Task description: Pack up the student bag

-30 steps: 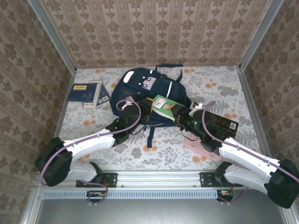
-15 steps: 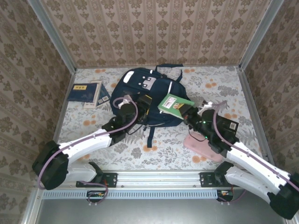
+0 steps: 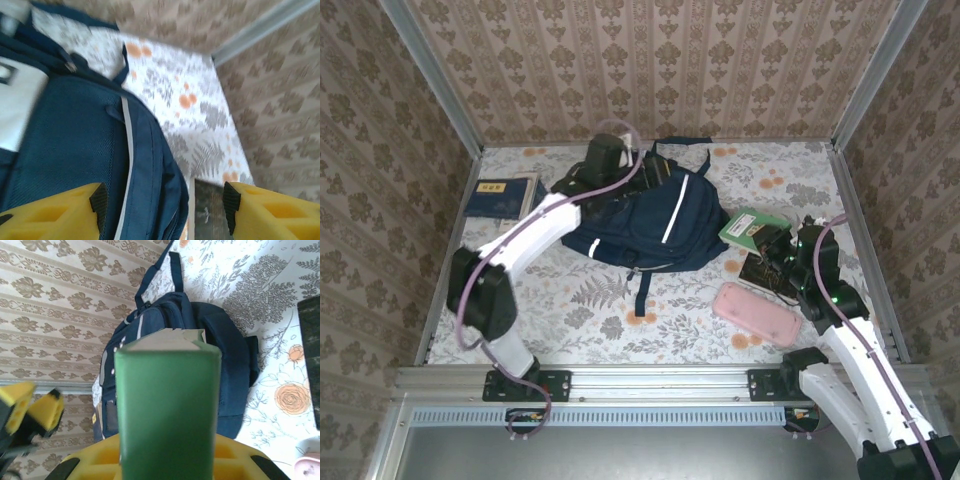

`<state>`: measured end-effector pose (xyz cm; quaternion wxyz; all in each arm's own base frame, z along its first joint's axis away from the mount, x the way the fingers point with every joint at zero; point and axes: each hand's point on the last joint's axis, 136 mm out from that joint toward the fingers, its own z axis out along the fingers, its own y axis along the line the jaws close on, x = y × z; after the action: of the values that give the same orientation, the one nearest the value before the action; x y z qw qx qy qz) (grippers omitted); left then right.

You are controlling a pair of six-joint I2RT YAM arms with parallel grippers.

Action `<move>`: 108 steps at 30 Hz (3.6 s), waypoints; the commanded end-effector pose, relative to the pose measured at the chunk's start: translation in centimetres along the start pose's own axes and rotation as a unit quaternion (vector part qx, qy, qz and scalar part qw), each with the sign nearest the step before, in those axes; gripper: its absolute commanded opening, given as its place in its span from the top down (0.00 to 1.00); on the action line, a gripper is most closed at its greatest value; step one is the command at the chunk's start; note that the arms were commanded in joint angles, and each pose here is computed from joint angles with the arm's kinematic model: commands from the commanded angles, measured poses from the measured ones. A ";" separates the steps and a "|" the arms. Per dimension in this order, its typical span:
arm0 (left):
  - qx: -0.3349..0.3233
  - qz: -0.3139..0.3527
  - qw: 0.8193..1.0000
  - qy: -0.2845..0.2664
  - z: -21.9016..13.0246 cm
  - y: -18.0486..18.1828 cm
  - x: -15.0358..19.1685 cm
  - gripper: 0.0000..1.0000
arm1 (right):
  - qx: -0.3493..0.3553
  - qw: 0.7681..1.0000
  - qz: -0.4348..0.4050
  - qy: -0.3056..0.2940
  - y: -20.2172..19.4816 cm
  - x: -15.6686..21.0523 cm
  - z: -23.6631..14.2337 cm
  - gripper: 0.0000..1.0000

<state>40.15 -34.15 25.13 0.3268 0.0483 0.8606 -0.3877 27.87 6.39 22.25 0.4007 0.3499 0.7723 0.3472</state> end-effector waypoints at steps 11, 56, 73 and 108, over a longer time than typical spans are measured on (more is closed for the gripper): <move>0.082 0.041 0.973 0.214 9.8 1.6 7.5 0.40 | -0.016 0.998 -0.049 0.040 1.1 0.3 1.2 1.00; 0.133 0.065 0.977 0.155 1.3 -4.0 -1.5 1.00 | -0.025 0.996 -0.082 -0.007 2.1 -1.6 -0.9 1.00; 0.343 0.003 0.932 0.115 -8.4 -8.8 -8.2 1.00 | -0.207 0.970 -0.069 0.109 11.9 0.9 6.1 1.00; 0.397 -0.034 0.915 0.061 -13.4 -9.2 -11.0 1.00 | -0.047 0.939 -0.194 0.280 9.2 14.9 22.8 0.85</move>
<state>42.65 -29.74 35.54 0.1251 0.0536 0.7151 -0.6856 43.77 26.77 15.60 0.2700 0.1081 0.8760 0.3848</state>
